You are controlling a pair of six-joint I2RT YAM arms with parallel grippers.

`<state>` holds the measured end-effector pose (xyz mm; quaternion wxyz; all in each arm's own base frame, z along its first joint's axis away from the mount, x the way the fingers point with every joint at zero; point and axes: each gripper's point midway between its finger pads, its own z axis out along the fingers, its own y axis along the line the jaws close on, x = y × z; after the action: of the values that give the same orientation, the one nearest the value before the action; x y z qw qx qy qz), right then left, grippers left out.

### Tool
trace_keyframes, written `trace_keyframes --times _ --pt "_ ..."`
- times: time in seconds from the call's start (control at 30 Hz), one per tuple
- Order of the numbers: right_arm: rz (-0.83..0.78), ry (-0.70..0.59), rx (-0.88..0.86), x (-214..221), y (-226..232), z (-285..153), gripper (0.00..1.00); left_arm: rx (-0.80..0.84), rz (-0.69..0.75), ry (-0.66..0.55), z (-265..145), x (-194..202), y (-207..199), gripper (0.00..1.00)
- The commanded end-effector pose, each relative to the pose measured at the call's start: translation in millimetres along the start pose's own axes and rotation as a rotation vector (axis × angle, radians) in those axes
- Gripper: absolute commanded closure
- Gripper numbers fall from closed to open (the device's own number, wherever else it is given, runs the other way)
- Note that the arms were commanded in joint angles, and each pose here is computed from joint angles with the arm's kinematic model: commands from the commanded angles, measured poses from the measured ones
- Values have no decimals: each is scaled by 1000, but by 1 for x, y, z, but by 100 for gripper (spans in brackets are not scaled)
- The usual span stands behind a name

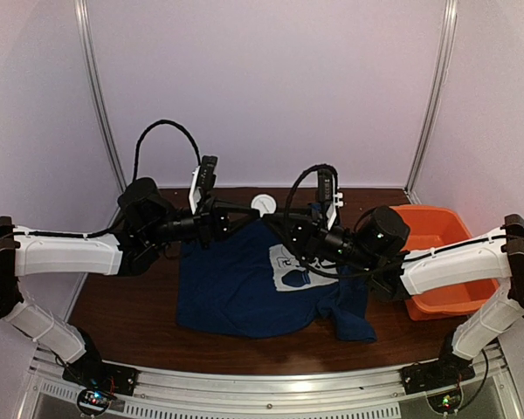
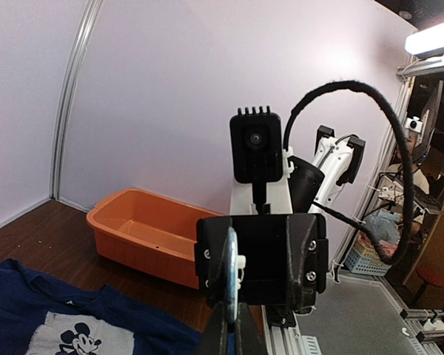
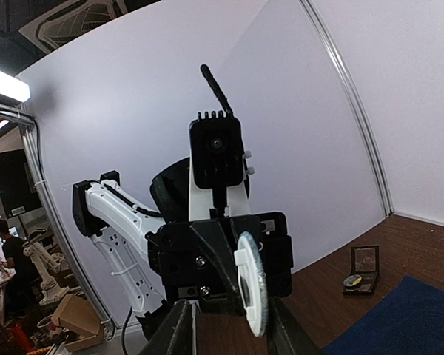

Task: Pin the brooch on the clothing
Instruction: Pass from the left arm to the right

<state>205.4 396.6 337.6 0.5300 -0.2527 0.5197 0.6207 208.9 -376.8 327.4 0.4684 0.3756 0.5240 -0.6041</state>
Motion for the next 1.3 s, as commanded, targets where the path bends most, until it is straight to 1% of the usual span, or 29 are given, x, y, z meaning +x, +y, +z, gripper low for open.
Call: trace_keyframes --times 0.0,0.5,0.7,0.83,0.93,1.0,1.03,1.07,1.1,1.27 --pt "0 -1 -24 4 4 -2 66 24 14 -19 -2 -2 -3 100" --pt "-14 -25 -40 1 9 -4 71 36 -1 -21 -1 0 -3 100" --pt "-18 -28 -52 0 12 -4 78 37 4 -26 -1 -2 -4 100" --pt "-22 -30 -56 -2 13 -4 79 34 2 -26 -1 -1 -3 100" --pt "-23 -24 -62 -1 14 -3 82 37 3 -28 -1 -2 -4 100" --pt "-22 -21 -67 0 14 -2 78 34 4 -29 -1 -2 -4 100" --pt "-20 -18 -67 1 14 -2 73 33 5 -29 -2 -2 -4 100" --pt "-19 -17 -64 2 13 -2 71 32 5 -29 -2 -2 -4 100" --pt "-17 -13 -62 3 12 -2 70 32 5 -29 -2 -3 -4 100" --pt "-5 -7 -49 7 7 2 76 32 7 -32 -2 -3 -5 100"
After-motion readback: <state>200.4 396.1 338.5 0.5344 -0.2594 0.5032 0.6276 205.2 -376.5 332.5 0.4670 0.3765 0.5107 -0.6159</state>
